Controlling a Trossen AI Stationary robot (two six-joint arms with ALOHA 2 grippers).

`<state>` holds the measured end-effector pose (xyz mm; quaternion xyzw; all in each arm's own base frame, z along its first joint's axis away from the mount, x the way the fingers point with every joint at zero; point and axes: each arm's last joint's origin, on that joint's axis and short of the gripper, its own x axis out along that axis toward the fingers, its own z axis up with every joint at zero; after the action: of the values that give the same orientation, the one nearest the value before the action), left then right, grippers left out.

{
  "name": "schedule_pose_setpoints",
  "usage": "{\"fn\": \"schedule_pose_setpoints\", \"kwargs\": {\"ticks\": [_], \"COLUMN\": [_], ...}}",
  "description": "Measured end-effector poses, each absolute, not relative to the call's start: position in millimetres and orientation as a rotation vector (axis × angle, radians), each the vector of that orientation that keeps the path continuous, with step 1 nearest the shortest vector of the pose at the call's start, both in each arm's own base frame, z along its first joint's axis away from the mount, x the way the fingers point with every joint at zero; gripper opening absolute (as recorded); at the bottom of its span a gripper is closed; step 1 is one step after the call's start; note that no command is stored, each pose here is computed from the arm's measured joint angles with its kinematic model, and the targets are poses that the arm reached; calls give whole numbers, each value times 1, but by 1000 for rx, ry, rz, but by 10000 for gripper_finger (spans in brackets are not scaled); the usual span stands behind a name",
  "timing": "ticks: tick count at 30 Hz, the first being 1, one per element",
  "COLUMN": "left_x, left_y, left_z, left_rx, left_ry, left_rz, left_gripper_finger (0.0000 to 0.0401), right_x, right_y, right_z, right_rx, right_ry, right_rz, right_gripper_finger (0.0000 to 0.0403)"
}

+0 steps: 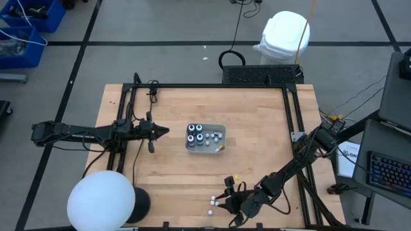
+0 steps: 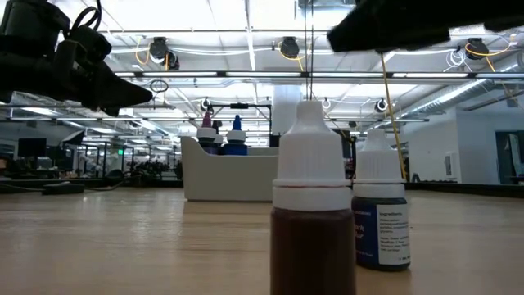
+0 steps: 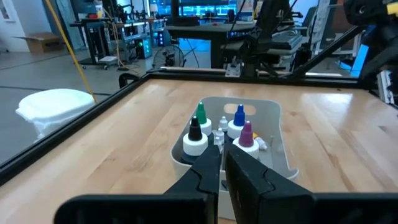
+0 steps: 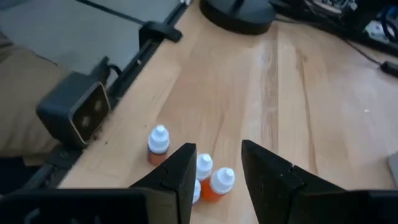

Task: Pick & Place food coloring
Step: Put the small black food coloring bottle into the gray bin

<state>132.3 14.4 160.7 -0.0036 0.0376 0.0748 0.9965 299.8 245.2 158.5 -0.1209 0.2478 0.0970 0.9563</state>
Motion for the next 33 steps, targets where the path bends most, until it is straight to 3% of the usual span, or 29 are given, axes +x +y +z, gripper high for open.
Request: {"fn": "schedule_pose_setpoints", "kwargs": {"ticks": [10,33], "left_x": [132,132], "left_y": [14,14], "left_z": [161,161], "left_rx": [-6,-6], "left_ry": [76,76], "left_rz": [150,150], "left_gripper_finger": [31,31], "right_x": [303,304], "right_y": [250,251], "right_z": [132,127], "right_rx": [-234,-130], "right_ry": [545,567], "right_rz": [220,204], "right_gripper_finger": [121,121]}}
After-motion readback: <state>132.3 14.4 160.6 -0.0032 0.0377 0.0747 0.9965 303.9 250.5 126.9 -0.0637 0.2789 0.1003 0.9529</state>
